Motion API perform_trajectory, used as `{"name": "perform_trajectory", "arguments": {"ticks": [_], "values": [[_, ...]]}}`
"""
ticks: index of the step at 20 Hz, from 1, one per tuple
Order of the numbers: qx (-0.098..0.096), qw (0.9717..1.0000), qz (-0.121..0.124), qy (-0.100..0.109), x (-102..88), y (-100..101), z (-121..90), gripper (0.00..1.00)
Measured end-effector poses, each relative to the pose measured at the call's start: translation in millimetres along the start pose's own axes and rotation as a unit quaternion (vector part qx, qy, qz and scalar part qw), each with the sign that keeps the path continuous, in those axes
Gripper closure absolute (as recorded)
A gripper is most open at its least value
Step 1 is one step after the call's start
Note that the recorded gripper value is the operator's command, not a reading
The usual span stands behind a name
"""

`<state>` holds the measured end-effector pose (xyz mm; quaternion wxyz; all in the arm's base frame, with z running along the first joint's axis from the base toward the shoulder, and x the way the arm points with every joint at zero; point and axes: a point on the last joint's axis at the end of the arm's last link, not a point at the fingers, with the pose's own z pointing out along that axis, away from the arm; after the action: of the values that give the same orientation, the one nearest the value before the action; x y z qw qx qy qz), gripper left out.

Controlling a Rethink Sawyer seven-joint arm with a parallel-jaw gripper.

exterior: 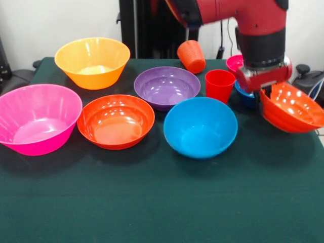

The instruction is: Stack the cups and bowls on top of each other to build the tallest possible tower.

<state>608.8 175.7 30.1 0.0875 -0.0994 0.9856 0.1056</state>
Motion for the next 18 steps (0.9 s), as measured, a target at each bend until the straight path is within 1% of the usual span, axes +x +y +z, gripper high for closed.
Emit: {"name": "perform_trajectory", "arguments": {"ticks": [3, 8, 10, 16, 18], "values": [[0.005, 0.9998, 0.006, 0.018, 6.1, -5.6, -22.1, 1.0], [0.01, 0.999, 0.015, 0.042, 19.5, -18.3, -47.0, 1.0], [0.009, 0.9983, 0.023, 0.053, 28.7, -28.6, -60.4, 1.0], [0.001, 0.9963, 0.043, 0.075, 45.2, -49.0, -75.9, 1.0], [-0.004, 0.9953, 0.047, 0.084, 49.3, -52.9, -77.5, 1.0]]}}
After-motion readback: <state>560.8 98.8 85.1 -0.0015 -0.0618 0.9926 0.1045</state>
